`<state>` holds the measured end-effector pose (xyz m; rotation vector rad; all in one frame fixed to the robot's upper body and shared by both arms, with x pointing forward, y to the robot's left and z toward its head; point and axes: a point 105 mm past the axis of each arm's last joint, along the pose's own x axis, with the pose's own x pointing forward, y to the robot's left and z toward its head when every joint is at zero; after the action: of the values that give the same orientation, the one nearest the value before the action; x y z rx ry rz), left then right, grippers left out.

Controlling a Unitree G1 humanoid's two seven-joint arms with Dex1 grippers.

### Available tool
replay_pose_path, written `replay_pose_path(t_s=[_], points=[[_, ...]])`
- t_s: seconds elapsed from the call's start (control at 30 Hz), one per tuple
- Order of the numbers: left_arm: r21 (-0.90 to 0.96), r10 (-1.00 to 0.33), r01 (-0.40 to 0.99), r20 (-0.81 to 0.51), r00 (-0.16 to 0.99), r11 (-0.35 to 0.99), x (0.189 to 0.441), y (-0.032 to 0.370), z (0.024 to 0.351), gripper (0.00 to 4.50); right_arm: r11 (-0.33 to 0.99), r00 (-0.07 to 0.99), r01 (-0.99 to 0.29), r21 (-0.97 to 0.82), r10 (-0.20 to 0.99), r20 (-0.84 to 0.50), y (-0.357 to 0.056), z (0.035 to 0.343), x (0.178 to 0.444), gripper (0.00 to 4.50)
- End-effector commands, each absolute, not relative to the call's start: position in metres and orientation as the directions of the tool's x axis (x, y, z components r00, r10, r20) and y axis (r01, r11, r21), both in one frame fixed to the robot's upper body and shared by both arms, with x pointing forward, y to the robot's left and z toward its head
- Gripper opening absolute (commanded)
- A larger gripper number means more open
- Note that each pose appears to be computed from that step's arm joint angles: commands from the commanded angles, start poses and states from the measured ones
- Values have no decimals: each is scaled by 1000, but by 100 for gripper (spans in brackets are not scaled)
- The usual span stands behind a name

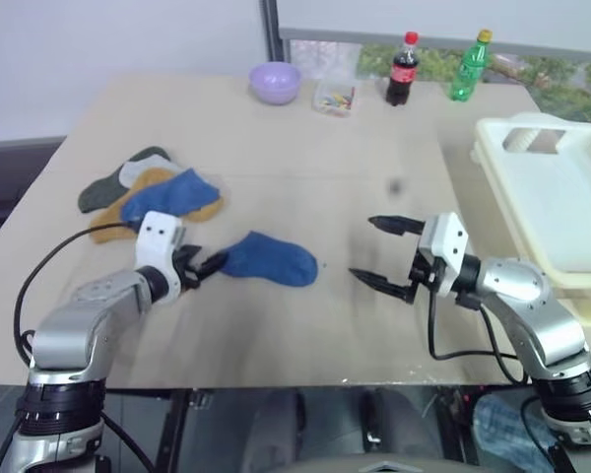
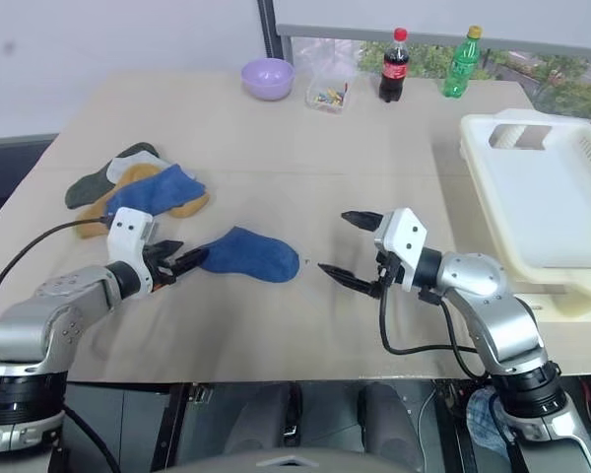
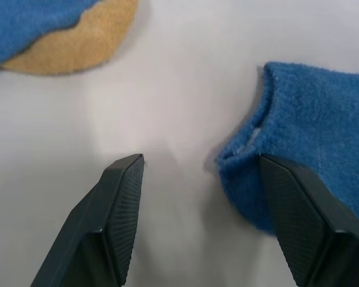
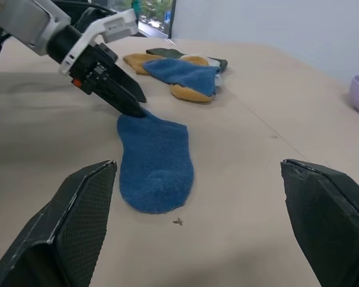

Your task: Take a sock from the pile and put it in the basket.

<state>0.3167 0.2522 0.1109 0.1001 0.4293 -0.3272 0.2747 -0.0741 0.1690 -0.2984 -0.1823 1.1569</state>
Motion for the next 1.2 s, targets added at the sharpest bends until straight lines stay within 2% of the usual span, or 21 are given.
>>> replay_pose_path(t_s=[0.03,0.07,0.1,0.13,0.27,0.43,0.6,0.7,0.83,0.93,1.0,1.07,1.13,1.2], points=[[-24,-364,391,-418,832,920,320,242,105,322,382,396,-843,-379,917,42,-77,186,270,450],[-42,-390,411,-414,822,911,319,238,104,267,384,398,-842,-380,916,43,-77,186,270,450],[-50,-409,427,-408,817,903,319,235,104,243,386,401,-840,-381,915,44,-78,186,270,450],[-67,-424,435,-394,815,898,319,232,105,199,388,403,-838,-382,914,44,-78,186,270,450],[-182,-473,437,-308,825,881,317,234,119,6,398,414,-833,-384,909,45,-79,186,271,450],[-267,-553,507,-136,822,820,306,246,170,6,406,419,-831,-380,907,51,-80,186,271,450],[-293,-615,570,-87,783,768,287,267,222,6,419,428,-827,-374,901,63,-80,186,274,450],[-282,-738,690,-119,664,666,282,232,245,6,443,447,-819,-364,891,78,-79,187,277,450],[-285,-822,774,-269,502,566,294,161,211,6,486,490,-795,-364,867,89,-82,188,280,450],[-328,-871,813,-283,401,481,299,112,184,79,526,527,-779,-342,844,97,-85,190,278,450],[-326,-869,814,-298,394,481,306,94,166,153,553,554,-774,-309,827,94,-88,190,278,450],[-301,-837,786,-297,460,539,319,96,158,224,567,580,-772,-286,814,48,-89,185,276,450],[-198,-782,768,-309,541,609,325,123,159,224,601,631,-748,-281,776,-19,-87,176,278,450],[-131,-728,733,-326,604,667,329,148,158,224,598,632,-761,-250,771,-79,-80,167,280,450]])
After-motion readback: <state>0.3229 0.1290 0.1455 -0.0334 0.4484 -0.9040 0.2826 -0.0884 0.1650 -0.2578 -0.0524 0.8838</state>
